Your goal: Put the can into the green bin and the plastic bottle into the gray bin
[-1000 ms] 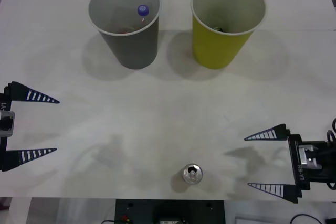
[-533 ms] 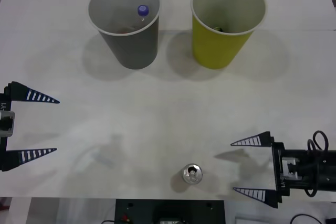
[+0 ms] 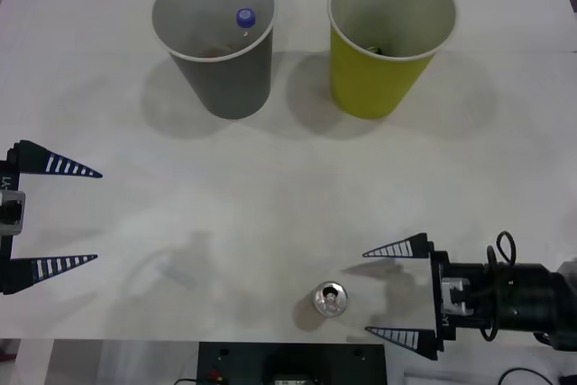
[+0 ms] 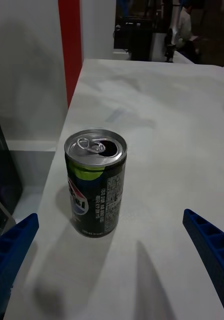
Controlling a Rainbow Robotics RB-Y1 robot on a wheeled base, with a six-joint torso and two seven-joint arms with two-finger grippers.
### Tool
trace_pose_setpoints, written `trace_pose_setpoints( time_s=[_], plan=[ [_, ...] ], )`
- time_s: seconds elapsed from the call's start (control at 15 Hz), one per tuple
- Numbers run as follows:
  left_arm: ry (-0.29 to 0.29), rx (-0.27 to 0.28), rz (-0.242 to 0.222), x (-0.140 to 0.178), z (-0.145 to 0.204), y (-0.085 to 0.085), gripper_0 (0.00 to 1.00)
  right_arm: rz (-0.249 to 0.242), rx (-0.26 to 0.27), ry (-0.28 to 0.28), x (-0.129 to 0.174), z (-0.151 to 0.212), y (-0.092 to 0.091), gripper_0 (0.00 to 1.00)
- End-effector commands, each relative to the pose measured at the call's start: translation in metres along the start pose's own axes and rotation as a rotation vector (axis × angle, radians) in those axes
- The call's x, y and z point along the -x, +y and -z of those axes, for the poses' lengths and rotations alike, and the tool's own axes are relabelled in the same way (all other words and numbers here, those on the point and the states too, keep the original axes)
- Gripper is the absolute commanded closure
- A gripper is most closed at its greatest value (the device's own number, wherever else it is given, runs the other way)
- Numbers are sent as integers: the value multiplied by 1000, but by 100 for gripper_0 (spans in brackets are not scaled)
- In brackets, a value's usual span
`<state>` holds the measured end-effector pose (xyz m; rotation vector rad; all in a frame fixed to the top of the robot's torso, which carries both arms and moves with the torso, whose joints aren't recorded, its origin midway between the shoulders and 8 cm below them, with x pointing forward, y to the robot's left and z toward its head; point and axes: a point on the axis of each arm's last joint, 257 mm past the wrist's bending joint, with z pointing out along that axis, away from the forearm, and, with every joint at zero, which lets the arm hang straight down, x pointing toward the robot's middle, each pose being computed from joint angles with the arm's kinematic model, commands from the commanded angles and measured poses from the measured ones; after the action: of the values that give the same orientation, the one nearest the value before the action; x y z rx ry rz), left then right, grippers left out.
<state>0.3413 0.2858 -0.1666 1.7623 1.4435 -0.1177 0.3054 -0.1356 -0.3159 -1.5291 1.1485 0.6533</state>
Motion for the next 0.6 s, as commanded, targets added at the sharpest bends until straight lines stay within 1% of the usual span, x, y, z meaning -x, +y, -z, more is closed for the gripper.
trace_pose_setpoints(
  time_s=[0.07, 0.27, 0.6],
  plan=[
    [0, 0, 0, 0, 0, 0, 0, -14, -8, -9, -2, -18, 3, 0],
    [0, 0, 0, 0, 0, 0, 0, -7, -4, 8, -7, -35, 5, 0],
    [0, 0, 0, 0, 0, 0, 0, -10, -1, 12, -7, -60, 10, 0]
  ],
)
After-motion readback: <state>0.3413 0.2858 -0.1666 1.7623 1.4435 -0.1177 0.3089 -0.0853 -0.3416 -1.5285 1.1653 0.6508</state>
